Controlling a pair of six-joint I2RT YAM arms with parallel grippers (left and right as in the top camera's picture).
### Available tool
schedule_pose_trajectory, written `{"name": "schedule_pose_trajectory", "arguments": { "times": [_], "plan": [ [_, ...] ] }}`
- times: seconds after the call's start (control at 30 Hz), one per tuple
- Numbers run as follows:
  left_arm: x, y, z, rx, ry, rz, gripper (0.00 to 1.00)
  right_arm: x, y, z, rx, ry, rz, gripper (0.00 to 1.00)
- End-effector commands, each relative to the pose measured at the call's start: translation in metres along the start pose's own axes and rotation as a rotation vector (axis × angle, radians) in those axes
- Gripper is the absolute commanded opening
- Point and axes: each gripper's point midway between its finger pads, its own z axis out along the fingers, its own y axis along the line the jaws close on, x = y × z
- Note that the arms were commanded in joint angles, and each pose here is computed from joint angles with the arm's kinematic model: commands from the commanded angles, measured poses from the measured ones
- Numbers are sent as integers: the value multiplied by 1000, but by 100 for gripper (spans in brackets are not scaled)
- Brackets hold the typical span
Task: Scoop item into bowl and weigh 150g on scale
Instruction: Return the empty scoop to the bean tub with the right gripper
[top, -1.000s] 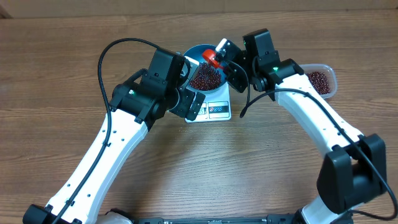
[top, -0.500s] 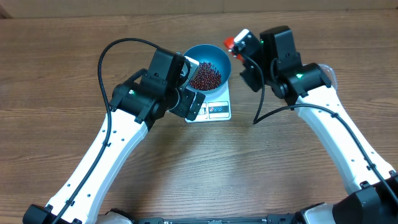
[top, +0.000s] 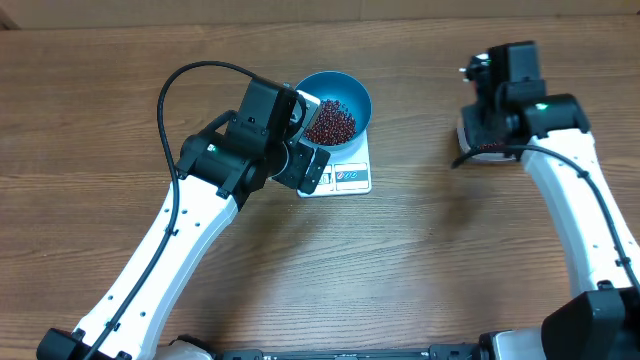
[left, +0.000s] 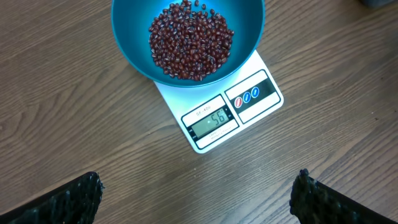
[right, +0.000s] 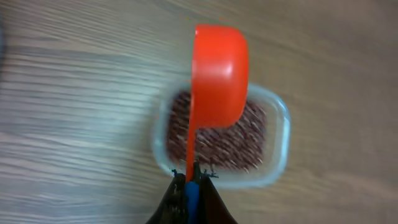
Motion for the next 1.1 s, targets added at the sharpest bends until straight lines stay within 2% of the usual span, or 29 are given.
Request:
{"name": "schedule_pose_trajectory", "arguments": {
  "times": [0.0, 0.17, 0.77, 1.07],
  "plan": [
    [-6, 0, -5, 8, -20, 16, 100, 6, -20, 0, 43, 10, 63, 4],
    [-6, 0, -5, 8, -20, 16, 100, 27, -31, 13, 57, 66, 162, 4],
    [-6, 0, -5, 8, -20, 16, 100, 76, -13, 86, 36, 241, 185, 4],
    [-6, 0, -5, 8, -20, 16, 100, 74, 25, 95, -174, 243, 206, 4]
  ]
}}
